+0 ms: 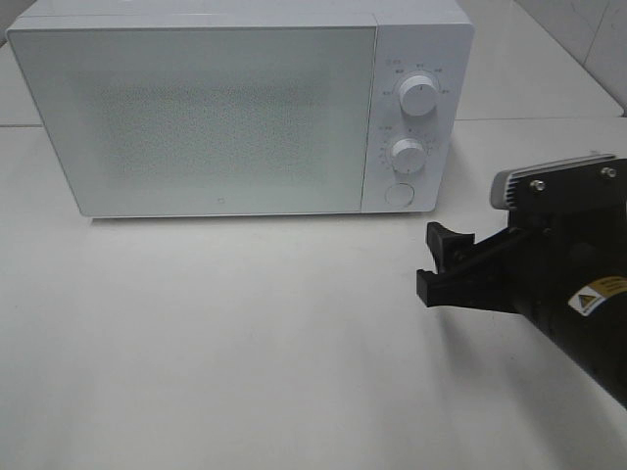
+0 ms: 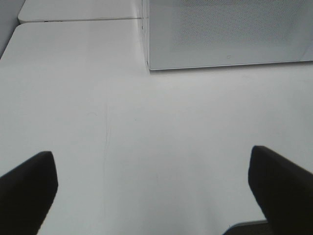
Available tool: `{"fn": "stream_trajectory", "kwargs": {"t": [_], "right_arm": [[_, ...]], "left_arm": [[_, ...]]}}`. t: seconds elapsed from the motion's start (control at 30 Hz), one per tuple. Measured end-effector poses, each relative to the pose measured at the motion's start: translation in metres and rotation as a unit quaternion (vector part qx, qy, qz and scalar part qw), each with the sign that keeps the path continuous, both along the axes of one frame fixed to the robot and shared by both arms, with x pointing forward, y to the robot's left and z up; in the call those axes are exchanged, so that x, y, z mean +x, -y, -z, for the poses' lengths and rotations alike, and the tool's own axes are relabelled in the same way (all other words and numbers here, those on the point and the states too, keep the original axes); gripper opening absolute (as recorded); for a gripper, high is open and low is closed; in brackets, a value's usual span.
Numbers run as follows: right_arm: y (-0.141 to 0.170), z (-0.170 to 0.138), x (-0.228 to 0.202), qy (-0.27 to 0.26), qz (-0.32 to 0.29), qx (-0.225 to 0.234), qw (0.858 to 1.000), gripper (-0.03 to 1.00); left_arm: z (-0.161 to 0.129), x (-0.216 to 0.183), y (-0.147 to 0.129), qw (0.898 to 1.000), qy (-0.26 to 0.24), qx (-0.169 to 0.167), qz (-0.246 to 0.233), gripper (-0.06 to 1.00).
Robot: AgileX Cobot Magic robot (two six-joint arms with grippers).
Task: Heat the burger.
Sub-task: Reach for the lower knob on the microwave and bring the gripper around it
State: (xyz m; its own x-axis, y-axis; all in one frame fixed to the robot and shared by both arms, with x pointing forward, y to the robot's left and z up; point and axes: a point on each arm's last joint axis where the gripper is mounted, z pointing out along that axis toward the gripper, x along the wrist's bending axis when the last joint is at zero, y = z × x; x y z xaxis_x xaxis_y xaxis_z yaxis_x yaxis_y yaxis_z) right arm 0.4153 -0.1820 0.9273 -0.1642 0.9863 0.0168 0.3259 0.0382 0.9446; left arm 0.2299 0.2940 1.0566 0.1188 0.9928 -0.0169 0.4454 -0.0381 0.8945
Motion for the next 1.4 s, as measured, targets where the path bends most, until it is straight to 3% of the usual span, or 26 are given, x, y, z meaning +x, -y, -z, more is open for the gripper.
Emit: {"fn": "stream_trajectory", "kwargs": {"t": [0.23, 0.57, 0.77, 1.4], "right_arm": [[-0.025, 0.007, 0.013, -0.007, 0.013, 0.000, 1.000, 0.75], [-0.036, 0.009, 0.025, -0.007, 0.038, 0.005, 0.999, 0.75], [-0.034, 0.008, 0.030, 0.039, 0.058, -0.008, 0.997, 0.75], [-0.047, 0.007, 0.083, 0.078, 0.078, 0.001, 0.994, 0.75]], "left_arm": [[0.000, 0.000, 0.000, 1.000, 0.000, 0.000, 0.000, 0.98], [0.000, 0.000, 0.000, 1.000, 0.000, 0.000, 0.000, 0.98], [0.000, 0.000, 0.000, 1.000, 0.000, 0.000, 0.000, 0.98], [0.000, 0.000, 0.000, 1.000, 0.000, 0.000, 0.000, 0.98]]}}
